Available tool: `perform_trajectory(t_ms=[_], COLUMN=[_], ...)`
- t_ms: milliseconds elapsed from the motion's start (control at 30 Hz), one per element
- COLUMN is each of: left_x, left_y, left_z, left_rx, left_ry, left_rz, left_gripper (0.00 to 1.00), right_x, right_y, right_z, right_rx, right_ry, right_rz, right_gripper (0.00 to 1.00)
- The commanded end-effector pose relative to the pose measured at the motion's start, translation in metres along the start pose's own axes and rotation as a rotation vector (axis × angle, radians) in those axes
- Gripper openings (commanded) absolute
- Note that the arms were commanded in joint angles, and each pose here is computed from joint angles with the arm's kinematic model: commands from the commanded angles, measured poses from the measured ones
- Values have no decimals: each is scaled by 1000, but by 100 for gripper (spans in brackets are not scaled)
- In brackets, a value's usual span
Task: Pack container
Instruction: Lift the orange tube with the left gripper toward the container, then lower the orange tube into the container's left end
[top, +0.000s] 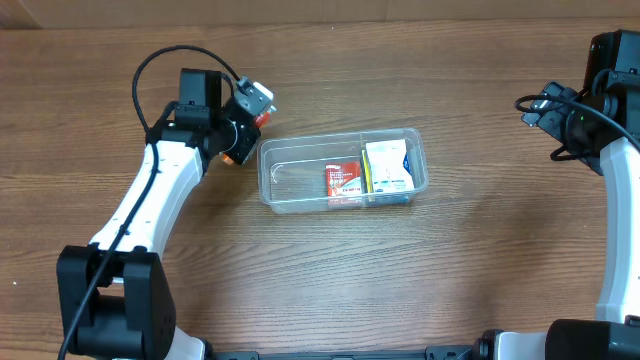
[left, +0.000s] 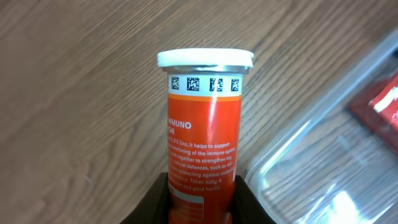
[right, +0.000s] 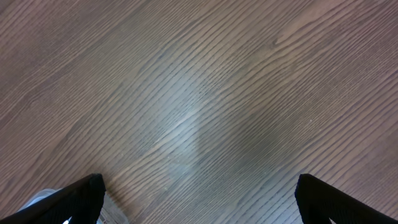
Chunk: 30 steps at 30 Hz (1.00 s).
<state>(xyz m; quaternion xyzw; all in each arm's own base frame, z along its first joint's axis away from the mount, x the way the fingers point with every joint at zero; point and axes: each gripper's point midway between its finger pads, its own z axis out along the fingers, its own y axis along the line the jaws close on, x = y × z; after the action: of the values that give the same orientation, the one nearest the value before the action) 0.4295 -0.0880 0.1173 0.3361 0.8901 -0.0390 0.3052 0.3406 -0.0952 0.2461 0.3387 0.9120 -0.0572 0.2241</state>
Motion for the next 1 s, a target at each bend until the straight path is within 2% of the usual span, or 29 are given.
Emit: perform_trajectory(t_ms=[0, 100, 233, 400, 467, 667, 967], left_x=[-21, -31, -63, -90, -92, -83, -64], left_y=[-7, -11, -28, -83, -101, -124, -132], left_z=[-9, -6, -5, -1, 3, 27, 65], left_rx=[-30, -102, -210, -173, -147, -82, -43], left_ry=[-29, -6, -25, -96, -107, -80, -23], left_rz=[309, 464, 651, 777, 777, 632, 638], left_gripper=[4, 4, 4, 4, 4, 4, 4], right_x=[-6, -6, -6, -6, -6, -6, -6], right_y=[1, 1, 1, 1, 1, 1, 1], right_z=[-6, -6, -6, -6, -6, -6, -6], right_rx=[-13, -13, -13, -13, -12, -12, -13], right_ry=[-23, -23, -23, -23, -23, -23, -23], right_rz=[11, 11, 11, 11, 11, 11, 11], right_gripper=[100, 100, 100, 100, 100, 100, 100])
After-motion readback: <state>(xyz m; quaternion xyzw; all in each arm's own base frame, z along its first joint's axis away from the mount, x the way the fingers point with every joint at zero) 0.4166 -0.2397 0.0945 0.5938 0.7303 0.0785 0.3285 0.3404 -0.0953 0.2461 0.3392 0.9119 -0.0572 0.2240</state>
